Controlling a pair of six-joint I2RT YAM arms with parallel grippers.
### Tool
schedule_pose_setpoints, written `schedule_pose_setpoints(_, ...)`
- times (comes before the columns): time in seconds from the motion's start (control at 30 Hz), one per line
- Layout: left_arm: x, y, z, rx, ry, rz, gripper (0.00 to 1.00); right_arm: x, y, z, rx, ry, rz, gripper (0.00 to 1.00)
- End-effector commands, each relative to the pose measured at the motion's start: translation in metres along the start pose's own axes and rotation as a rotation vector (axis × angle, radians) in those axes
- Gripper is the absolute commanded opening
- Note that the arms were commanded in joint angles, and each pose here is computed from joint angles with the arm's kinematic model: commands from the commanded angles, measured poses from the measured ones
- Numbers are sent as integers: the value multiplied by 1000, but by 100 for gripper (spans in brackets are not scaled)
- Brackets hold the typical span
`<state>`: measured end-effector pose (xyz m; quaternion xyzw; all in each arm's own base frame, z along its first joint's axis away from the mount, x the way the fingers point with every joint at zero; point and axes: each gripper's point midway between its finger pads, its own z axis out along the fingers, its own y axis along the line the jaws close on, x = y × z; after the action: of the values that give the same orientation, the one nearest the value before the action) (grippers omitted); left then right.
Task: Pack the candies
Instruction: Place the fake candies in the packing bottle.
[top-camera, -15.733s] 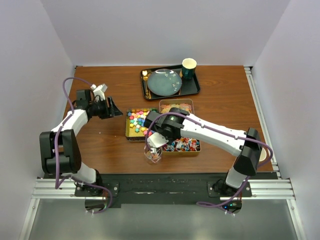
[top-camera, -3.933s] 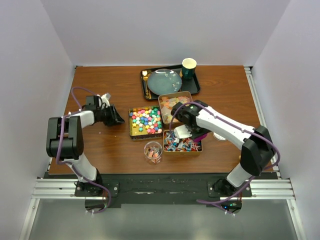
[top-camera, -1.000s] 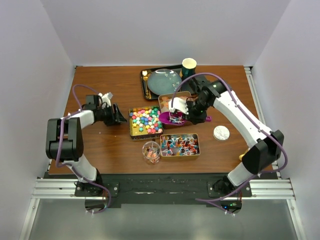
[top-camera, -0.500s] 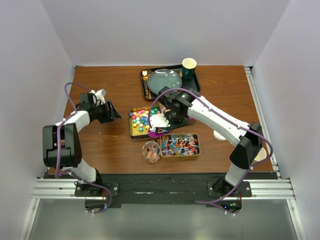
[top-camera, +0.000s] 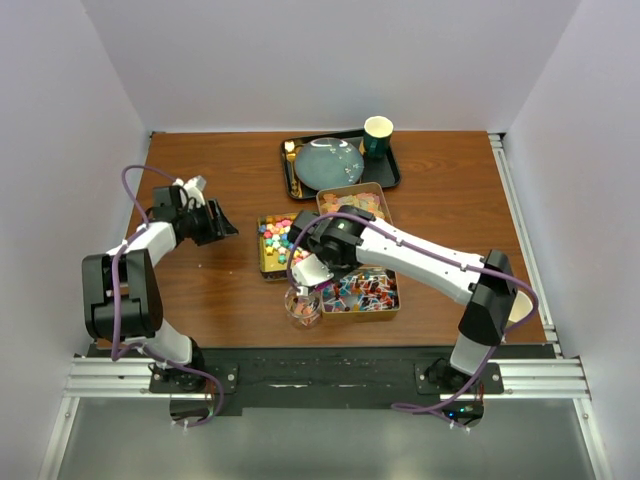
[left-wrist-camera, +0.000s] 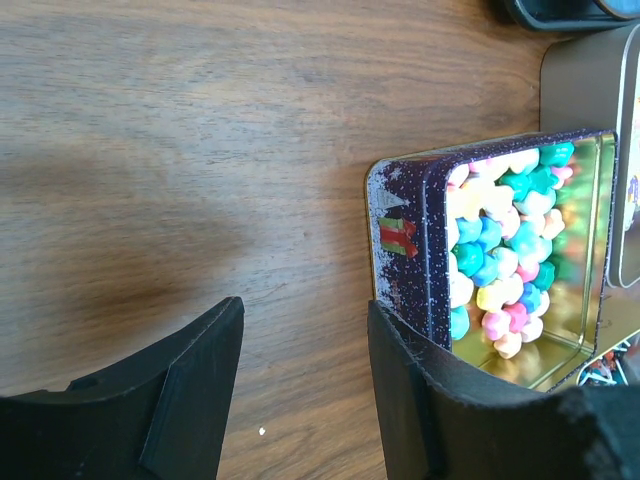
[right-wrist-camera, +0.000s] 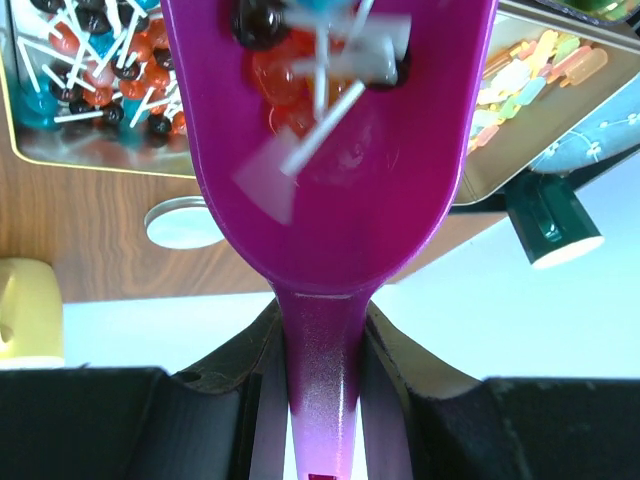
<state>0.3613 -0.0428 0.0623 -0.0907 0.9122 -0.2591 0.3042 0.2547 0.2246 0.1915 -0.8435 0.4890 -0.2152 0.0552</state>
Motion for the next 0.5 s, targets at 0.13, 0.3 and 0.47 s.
schedule_pose_setpoints(0.13,-27,-11,-11,31,-88,17,58,39,33,-26,-97,217,-195,0)
schedule_pose_setpoints(0.3,-31,-14,-15,44,-100,16,58,44,29,-30,-68,266,-221,0)
schedule_pose_setpoints(0.47,-34,-22,-19,69,-114,25,59,48,28,-33,-54,274,-218,0)
